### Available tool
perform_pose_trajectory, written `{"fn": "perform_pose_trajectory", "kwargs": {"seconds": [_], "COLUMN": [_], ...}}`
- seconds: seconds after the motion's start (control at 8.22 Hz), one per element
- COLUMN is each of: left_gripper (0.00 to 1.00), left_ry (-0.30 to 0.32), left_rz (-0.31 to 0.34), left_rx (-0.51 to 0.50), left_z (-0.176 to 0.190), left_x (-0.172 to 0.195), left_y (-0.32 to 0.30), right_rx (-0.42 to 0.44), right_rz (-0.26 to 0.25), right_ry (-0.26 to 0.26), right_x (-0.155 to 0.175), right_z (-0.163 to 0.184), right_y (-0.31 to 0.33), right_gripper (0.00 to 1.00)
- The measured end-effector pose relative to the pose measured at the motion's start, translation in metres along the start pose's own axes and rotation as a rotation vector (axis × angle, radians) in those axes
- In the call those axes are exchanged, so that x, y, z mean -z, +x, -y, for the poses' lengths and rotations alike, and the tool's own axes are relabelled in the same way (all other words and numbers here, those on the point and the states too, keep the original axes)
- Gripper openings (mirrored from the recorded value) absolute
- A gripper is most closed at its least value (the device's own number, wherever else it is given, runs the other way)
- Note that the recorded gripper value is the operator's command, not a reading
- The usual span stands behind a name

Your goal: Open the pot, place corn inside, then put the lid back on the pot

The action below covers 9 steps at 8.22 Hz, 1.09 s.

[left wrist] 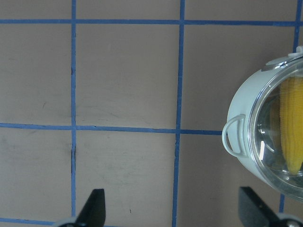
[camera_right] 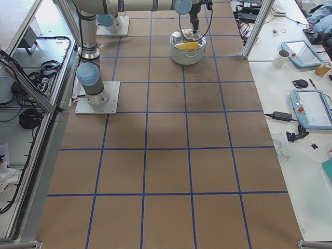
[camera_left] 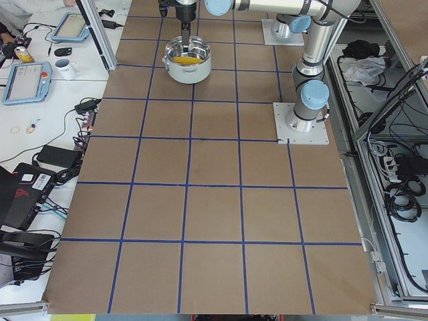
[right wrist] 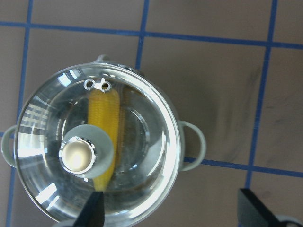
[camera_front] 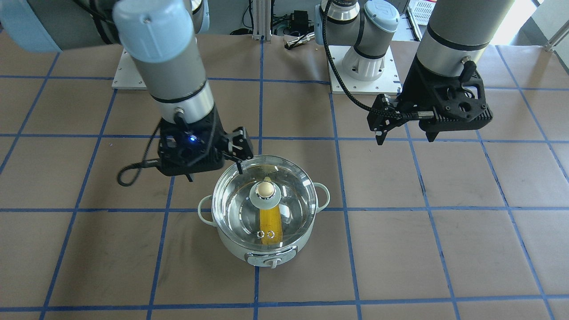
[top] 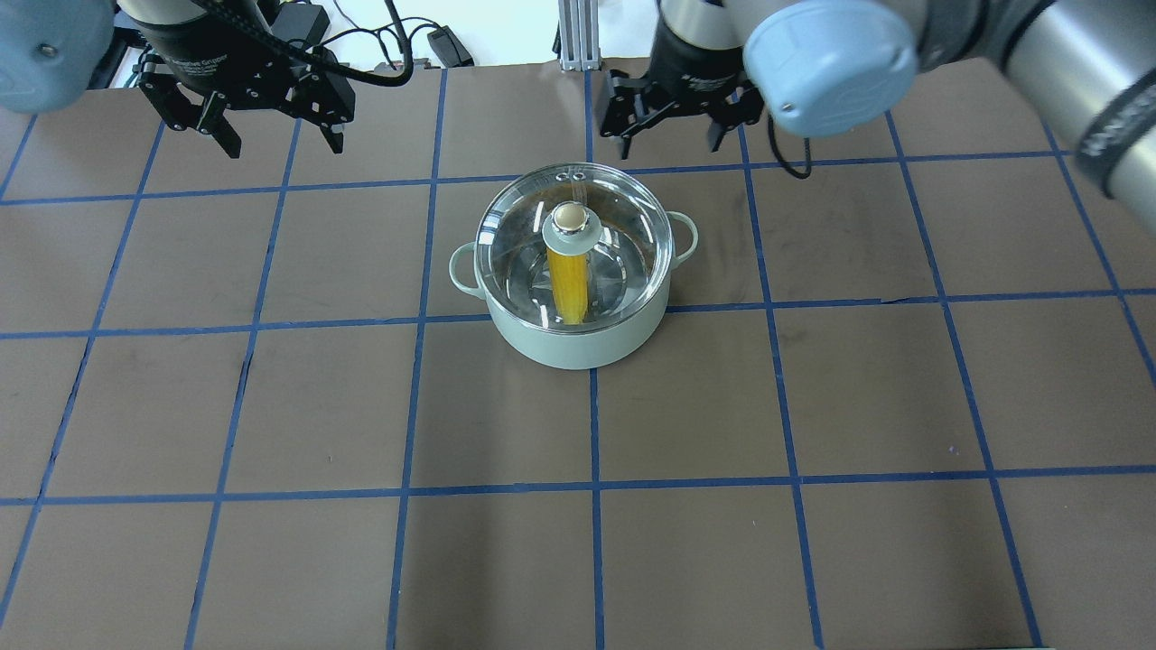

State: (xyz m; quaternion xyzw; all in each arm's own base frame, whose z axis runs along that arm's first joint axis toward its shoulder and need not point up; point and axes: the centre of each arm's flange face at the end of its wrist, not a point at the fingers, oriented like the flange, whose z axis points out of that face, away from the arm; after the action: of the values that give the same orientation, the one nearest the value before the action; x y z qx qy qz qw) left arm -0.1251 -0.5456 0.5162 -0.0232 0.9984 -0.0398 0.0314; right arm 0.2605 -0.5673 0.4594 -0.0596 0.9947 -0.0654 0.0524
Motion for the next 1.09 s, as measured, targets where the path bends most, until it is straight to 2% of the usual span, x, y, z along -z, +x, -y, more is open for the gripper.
{"fn": "perform_pose_trajectory", "kwargs": {"seconds": [0.24, 0.36, 0.49, 0.85, 1.09], "left_gripper": [1.0, 1.0, 1.0, 1.0, 1.0], "left_ry": [0.003, 0.005, 0.008, 0.014, 0.016], "left_rz": [0.0, 0.0, -0.002, -0.055, -0.06], "left_rx": [0.0, 0.0, -0.001, -0.005, -0.011], "left_z": [0.001, 0.001, 0.001, 0.002, 0.001], "left_x": [0.0, 0.0, 0.0, 0.001, 0.001], "left_y": [0.0, 0.0, 0.001, 0.008, 0.009], "right_rx": [0.075, 0.103, 0.122, 0.15, 0.164], "right_rz": [-0.073, -0.12, -0.141, -0.151, -0.158], "right_ry": [-0.006, -0.016, -0.03, -0.037, 0.007], "right_x": [0.076, 0.098, 0.107, 0.114, 0.117], "right_z": [-0.034, -0.052, -0.062, -0.071, -0.067], "right_y": [0.062, 0.078, 0.085, 0.083, 0.083], "right_gripper": [1.0, 1.0, 1.0, 1.0, 1.0]}}
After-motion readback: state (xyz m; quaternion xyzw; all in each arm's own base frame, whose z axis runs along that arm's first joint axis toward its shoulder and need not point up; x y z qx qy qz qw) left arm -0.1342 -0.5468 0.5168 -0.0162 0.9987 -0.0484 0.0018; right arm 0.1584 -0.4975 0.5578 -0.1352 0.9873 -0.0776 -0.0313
